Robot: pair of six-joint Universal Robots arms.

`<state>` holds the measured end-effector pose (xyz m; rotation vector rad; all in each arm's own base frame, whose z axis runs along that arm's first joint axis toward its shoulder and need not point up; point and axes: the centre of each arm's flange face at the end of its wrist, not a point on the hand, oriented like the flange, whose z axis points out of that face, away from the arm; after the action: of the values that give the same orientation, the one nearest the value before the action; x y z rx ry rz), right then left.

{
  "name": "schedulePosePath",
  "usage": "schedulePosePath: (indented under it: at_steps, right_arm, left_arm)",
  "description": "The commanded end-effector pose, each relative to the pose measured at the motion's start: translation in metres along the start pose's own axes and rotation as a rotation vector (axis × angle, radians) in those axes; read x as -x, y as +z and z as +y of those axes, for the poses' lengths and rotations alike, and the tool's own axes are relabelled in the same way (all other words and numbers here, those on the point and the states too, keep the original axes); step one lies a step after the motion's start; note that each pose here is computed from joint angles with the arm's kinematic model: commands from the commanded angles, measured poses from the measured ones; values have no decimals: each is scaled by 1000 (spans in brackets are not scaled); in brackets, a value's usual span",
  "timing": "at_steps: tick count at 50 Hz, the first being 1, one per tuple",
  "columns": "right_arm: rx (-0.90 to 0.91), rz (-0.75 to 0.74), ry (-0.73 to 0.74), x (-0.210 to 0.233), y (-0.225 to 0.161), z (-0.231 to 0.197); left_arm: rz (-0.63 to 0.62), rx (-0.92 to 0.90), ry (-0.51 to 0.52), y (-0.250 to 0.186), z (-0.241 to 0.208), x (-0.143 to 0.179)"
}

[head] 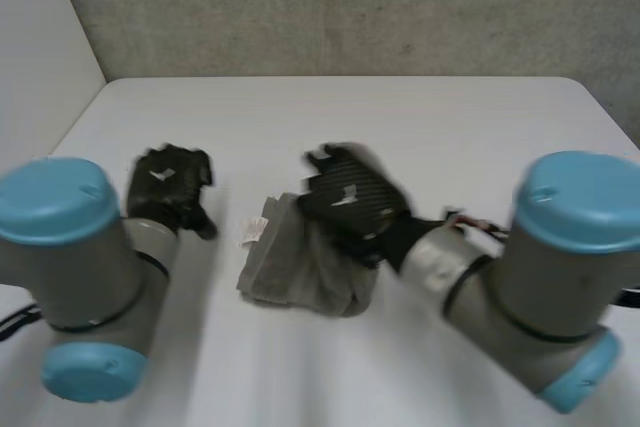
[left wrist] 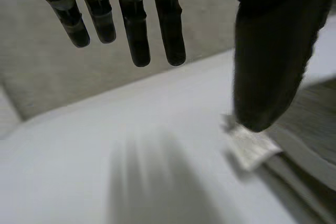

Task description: Fold the towel.

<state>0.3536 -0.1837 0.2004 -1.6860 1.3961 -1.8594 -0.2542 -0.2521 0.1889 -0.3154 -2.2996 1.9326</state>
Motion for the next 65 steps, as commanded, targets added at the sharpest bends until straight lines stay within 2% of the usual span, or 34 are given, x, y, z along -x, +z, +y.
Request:
schedulePosePath:
  at_steps: [1, 6, 13, 15, 20, 23, 28, 32, 34, 39, 47, 59, 65]
  right_arm:
    - [-78, -173, -24, 55, 29, -3]
    - [-58, -238, -17, 89, 50, 16]
    - [-41, -173, -1, 72, 39, 6]
    - [-40, -148, 26, 64, 32, -2]
    - [1, 10, 243, 16, -1, -11]
    - [9, 53, 303, 5, -9, -12]
    - [82, 169, 525, -26, -34, 8]
    - [122, 196, 594, -32, -37, 21]
    - [139, 203, 615, -34, -37, 26]
    - [183, 207, 671, -34, -25, 43]
    - [275, 194, 963, -26, 9, 69]
    - [341, 132, 1033, 2, 34, 84]
    - [383, 195, 1000, 2, 39, 96]
  left_arm:
    - [-108, -30, -49, 10, -14, 41]
    - [-117, -23, -65, 12, -12, 47]
    - [-97, -47, -80, 18, -16, 45]
    - [-57, -76, -90, 23, -21, 37]
    - [52, -96, -112, 31, -26, 19]
    - [115, -106, -140, 34, -30, 9]
    - [165, -86, -190, 34, -27, 3]
    - [184, -64, -210, 30, -23, -1]
    - [218, -21, -206, 19, -13, -13]
    - [248, 63, -181, 0, 6, -24]
    - [256, 136, -160, -16, 26, -28]
    - [233, 190, -146, -16, 46, -24]
    - [237, 197, -101, -8, 55, -27]
